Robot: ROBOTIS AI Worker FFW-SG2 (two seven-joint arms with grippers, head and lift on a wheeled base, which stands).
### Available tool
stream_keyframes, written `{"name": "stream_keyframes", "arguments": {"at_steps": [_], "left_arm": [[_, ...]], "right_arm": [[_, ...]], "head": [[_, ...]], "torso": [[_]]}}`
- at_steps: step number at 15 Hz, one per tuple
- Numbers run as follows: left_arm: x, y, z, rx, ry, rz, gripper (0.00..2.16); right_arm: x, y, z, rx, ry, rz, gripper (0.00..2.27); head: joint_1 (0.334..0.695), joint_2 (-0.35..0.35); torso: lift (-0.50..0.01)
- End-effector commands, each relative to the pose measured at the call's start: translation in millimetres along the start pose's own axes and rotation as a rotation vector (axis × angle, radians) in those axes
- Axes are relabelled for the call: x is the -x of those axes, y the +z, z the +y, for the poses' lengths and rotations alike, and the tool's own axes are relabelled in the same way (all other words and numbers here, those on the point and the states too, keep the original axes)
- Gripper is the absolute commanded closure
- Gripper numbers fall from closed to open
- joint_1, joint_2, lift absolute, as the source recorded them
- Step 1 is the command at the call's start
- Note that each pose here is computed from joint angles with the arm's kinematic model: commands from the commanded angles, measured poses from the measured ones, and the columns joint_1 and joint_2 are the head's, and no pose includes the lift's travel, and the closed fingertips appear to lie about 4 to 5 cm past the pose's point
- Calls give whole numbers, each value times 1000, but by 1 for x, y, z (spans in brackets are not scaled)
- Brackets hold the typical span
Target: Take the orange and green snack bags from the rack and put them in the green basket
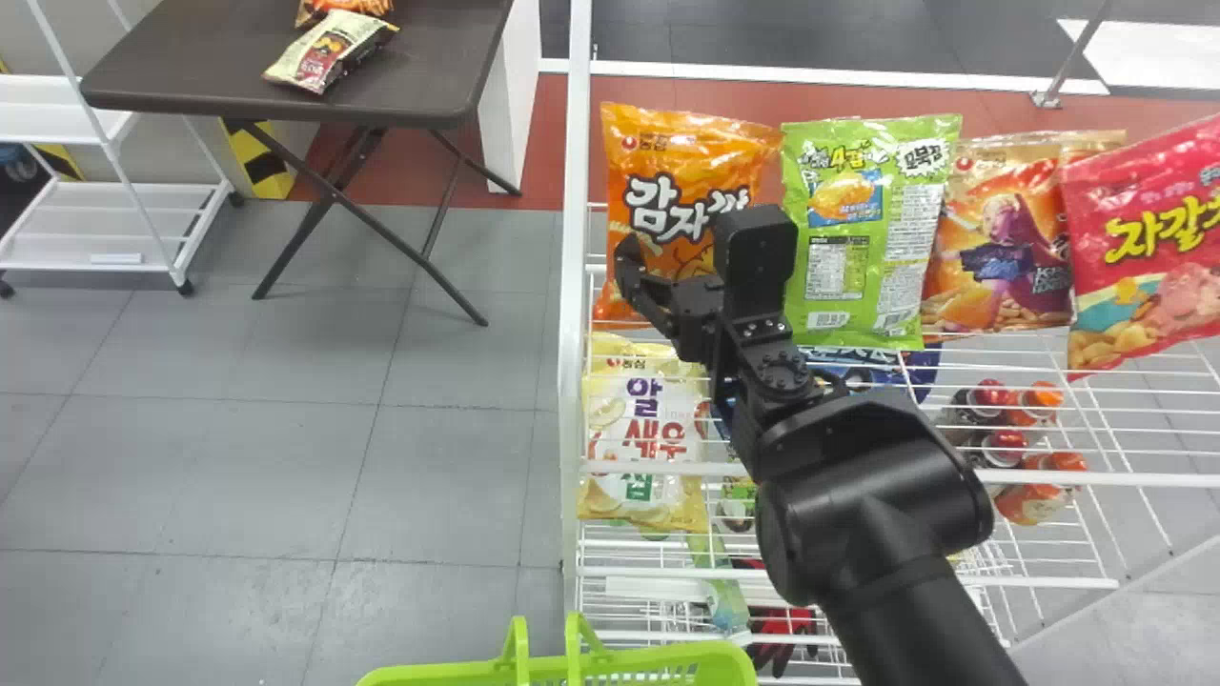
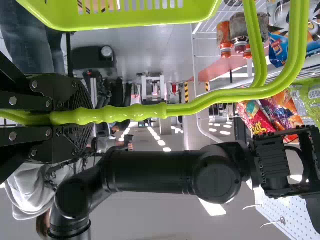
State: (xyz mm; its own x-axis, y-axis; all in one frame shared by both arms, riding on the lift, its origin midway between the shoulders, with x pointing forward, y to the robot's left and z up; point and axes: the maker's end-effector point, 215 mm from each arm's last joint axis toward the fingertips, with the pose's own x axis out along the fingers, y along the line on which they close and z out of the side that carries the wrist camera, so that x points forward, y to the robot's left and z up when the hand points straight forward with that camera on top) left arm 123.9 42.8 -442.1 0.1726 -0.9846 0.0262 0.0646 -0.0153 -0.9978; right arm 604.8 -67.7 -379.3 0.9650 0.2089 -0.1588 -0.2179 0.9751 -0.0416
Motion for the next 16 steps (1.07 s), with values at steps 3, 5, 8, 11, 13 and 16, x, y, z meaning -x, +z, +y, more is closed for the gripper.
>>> {"name": "stream_keyframes", "arguments": {"at_steps": [3,5,8,11,13,16], "left_arm": [[0,1,1,3,-3,-2,2024],[0,1,1,3,-1,-2,2024],[-1,1,0,0,-6,-1,2024],[-2,1,-2,-2,-7,1,2024],[-2,1,-2,-5,-5,3,2024],[-3,1,-2,-8,-1,6,2024]], "right_arm": [[-1,-19,0,-7,3,62,2145],[4,-13,3,-16,6,31,2246],[19,1,9,-34,11,-13,2246],[37,21,4,-57,-5,-55,2246],[54,35,-3,-73,-23,-76,2246],[92,50,-31,-105,-54,-76,2246]], "head": [[695,-40],[695,-41],[695,-40],[695,-36],[695,-40],[695,-72]], "torso": [[0],[0],[0],[0],[0],[0]]}}
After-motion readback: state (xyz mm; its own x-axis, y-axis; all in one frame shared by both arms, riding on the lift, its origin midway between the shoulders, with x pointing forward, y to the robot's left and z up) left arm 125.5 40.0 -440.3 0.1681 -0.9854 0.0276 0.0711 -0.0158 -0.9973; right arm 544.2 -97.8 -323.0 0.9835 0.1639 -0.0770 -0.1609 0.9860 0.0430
